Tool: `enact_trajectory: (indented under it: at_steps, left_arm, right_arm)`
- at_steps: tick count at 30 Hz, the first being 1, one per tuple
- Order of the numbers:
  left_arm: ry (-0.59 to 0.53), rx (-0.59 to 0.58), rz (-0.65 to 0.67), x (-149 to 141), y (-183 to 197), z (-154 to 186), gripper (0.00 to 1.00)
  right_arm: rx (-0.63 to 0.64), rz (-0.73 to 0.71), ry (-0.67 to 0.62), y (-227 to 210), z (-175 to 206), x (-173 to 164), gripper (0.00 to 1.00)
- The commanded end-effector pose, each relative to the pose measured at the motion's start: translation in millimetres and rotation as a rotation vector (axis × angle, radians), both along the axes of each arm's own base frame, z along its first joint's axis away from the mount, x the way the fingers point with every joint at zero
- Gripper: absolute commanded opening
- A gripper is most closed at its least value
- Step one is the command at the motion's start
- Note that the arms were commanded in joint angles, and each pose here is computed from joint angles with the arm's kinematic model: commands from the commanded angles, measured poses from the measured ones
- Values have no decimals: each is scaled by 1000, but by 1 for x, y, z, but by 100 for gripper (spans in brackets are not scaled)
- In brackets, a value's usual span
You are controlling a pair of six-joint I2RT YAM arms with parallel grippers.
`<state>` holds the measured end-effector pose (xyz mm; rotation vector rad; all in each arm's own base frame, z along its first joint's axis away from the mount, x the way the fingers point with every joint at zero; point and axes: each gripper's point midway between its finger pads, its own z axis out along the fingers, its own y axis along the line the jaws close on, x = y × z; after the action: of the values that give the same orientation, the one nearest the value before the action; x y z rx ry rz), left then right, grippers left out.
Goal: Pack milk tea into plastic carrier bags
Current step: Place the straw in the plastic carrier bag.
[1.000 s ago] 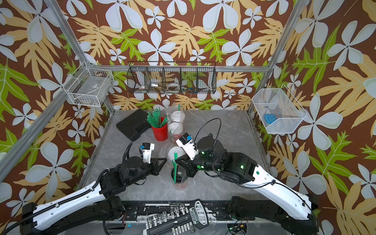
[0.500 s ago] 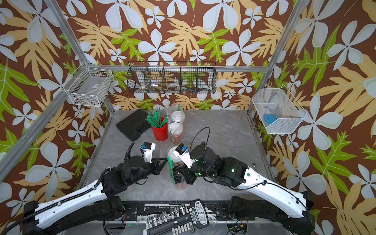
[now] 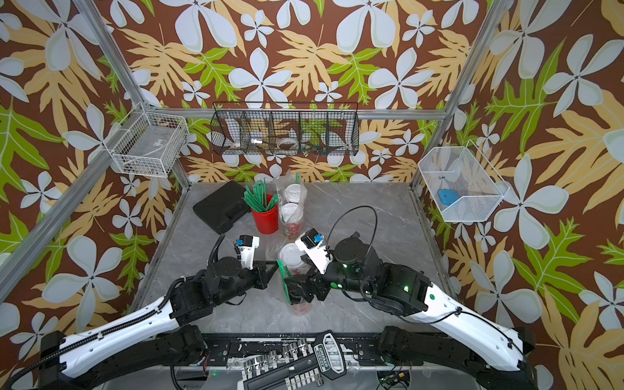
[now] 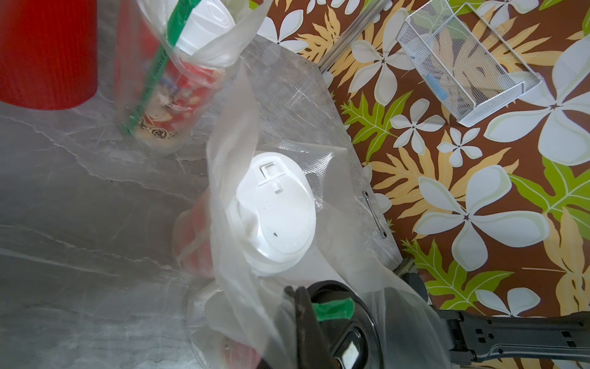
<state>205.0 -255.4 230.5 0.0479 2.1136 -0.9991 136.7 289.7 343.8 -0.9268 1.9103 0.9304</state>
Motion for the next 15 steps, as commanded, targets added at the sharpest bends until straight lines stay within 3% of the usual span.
enact_trajectory:
  at_steps: [1, 9, 11, 13, 15]
  left_arm:
    - [-16, -20, -7, 0, -2, 8, 0]
    - [-13, -33, -12, -1, -3, 8, 0]
    - [-15, -40, -12, -1, -2, 9, 0]
    - [-16, -38, -13, -2, -2, 9, 0]
    - [-17, -37, -12, -1, -2, 9, 0]
  right_arm:
    - [50, 1, -69, 13, 16, 10, 79]
    - [71, -35, -148, 34, 27, 31, 64]
    - [94, -28, -154, 36, 31, 31, 45]
    - [105, -26, -146, 37, 30, 30, 13]
    - [99, -20, -129, 37, 24, 28, 0]
